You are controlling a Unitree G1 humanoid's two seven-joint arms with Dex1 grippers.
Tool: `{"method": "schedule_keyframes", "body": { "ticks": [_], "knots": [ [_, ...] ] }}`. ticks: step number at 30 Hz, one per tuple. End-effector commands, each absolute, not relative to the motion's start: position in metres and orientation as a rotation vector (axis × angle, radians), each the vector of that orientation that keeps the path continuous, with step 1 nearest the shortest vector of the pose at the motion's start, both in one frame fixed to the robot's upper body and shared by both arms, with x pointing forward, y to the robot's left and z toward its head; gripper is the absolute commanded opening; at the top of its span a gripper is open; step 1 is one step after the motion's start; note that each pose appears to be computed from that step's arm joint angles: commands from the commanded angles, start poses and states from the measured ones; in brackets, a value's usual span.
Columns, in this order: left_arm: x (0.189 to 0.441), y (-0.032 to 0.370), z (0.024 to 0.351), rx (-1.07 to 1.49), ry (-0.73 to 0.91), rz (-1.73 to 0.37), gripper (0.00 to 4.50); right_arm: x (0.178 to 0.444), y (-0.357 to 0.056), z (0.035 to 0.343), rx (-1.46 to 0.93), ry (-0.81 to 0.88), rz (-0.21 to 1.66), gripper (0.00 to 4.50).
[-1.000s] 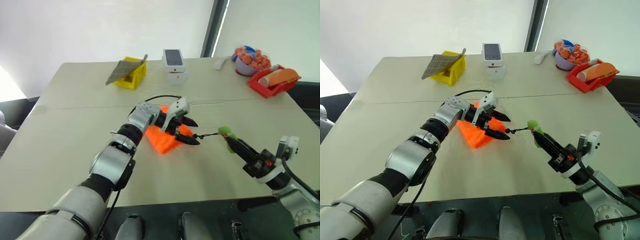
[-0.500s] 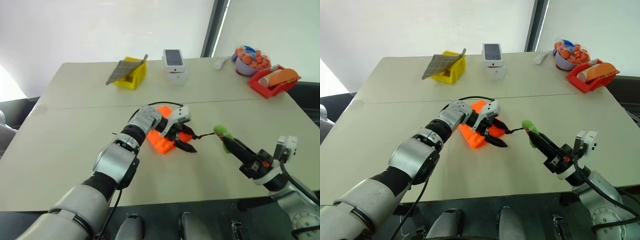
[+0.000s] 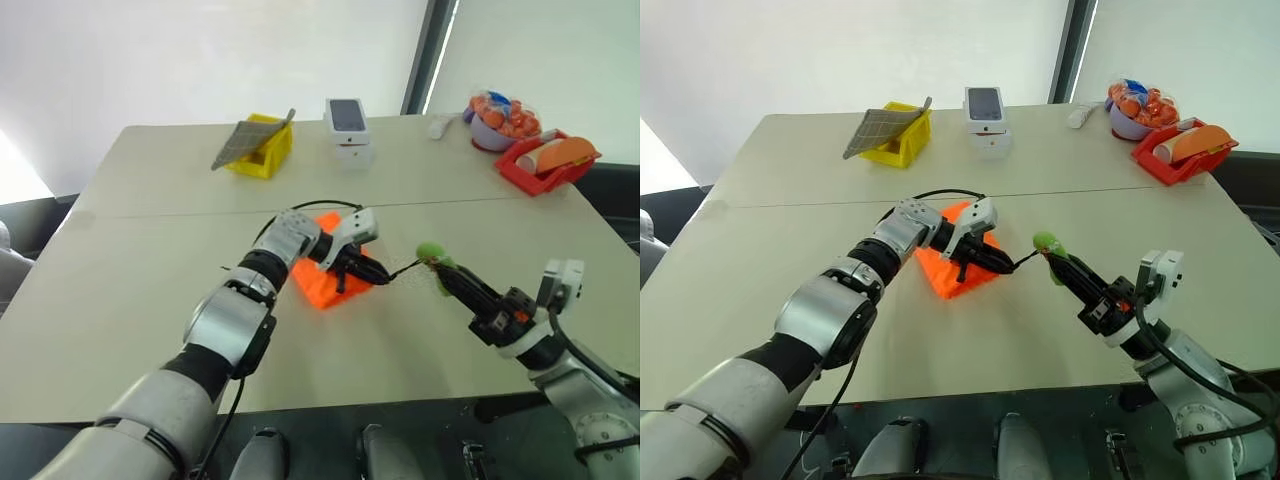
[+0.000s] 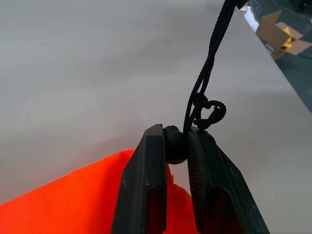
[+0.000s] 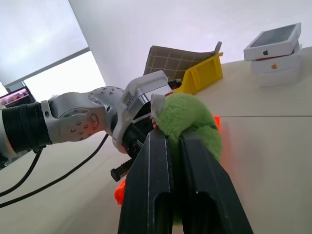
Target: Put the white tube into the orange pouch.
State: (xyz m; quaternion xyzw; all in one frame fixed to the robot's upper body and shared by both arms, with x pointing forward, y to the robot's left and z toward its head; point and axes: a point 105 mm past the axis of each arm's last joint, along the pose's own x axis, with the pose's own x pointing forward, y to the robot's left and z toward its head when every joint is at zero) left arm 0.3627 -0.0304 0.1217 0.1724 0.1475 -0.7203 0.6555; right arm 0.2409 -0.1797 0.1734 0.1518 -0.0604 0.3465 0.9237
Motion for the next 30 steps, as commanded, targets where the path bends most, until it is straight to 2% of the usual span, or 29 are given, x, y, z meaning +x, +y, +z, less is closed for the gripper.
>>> {"method": "schedule_keyframes", "body": {
  "ticks": [1, 18, 30],
  "knots": [
    [0.366, -0.021, 0.127, 0.460, 0.272, -1.631, 0.12, 0.241, -0.177, 0.191, 0.298, -0.189, 0.725, 0.00],
    [0.356, 0.025, 0.100, 0.526, 0.240, -1.605, 0.12, 0.269, -0.206, 0.186, 0.254, -0.226, 0.524, 0.00],
    [0.341, 0.054, 0.091, 0.577, 0.264, -1.553, 0.12, 0.290, -0.238, 0.171, 0.154, -0.208, 0.303, 0.00]
  ]
}}
